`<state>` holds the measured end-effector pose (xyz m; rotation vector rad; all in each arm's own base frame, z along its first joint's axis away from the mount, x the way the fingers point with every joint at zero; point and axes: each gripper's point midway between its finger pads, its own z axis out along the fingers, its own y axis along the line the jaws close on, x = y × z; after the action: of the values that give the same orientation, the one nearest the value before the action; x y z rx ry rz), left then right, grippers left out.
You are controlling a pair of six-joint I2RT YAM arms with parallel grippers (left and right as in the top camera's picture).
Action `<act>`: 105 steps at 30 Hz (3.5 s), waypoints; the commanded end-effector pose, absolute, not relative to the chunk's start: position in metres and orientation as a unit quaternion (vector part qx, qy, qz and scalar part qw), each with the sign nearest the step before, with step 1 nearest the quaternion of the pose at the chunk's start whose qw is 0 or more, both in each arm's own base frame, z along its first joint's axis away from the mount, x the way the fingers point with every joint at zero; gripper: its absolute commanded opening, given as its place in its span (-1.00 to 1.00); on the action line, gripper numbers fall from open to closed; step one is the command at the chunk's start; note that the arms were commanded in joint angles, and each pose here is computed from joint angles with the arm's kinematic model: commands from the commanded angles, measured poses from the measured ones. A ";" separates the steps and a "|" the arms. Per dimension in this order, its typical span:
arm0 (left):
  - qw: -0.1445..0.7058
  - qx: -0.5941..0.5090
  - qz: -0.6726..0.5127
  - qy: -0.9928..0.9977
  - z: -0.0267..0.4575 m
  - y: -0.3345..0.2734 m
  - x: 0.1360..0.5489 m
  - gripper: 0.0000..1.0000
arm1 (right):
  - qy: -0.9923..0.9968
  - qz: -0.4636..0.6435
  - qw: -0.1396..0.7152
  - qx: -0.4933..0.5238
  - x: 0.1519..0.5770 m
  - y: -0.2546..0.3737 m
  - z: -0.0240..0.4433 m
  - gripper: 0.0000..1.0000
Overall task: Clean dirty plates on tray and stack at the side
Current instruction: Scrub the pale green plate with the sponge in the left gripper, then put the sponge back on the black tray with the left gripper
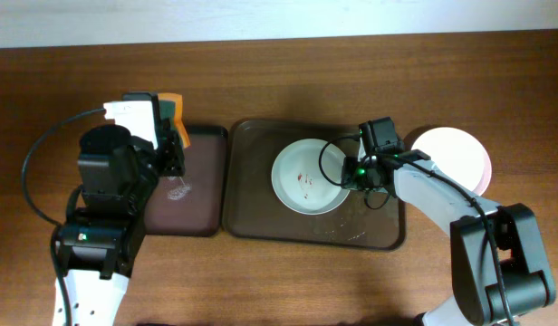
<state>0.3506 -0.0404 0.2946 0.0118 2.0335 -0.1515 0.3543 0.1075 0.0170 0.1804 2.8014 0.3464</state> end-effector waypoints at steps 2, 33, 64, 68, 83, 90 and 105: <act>0.443 0.001 -0.058 0.895 0.247 -0.040 0.353 -1.00 | 0.978 0.115 0.165 0.053 0.355 0.112 0.023 -0.92; 0.104 -0.009 -0.318 0.942 0.046 -0.268 0.337 -1.00 | 0.979 0.141 0.146 0.008 0.339 0.148 0.023 -0.92; 0.199 0.006 0.012 0.980 0.084 -0.037 0.354 -1.00 | 0.982 0.128 0.139 0.011 0.335 0.142 0.020 -0.92; 0.138 0.006 0.017 0.990 0.043 -0.035 0.346 -1.00 | 0.982 0.128 0.139 0.011 0.335 0.143 0.020 -0.92; 0.111 0.007 0.020 0.994 -0.002 -0.037 0.355 0.21 | 0.982 0.128 0.139 0.011 0.335 0.143 0.020 -0.92; 0.175 0.005 0.012 0.984 0.035 -0.042 0.397 -1.00 | 0.982 0.128 0.139 0.011 0.335 0.143 0.020 -0.92; 0.129 0.006 0.018 0.991 0.017 -0.038 0.369 -0.18 | 0.982 0.128 0.139 0.011 0.335 0.143 0.020 -0.92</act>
<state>0.3746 -0.0424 0.0199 0.0197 2.8728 0.0376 0.3320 0.1426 0.0142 0.0417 2.8597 0.3856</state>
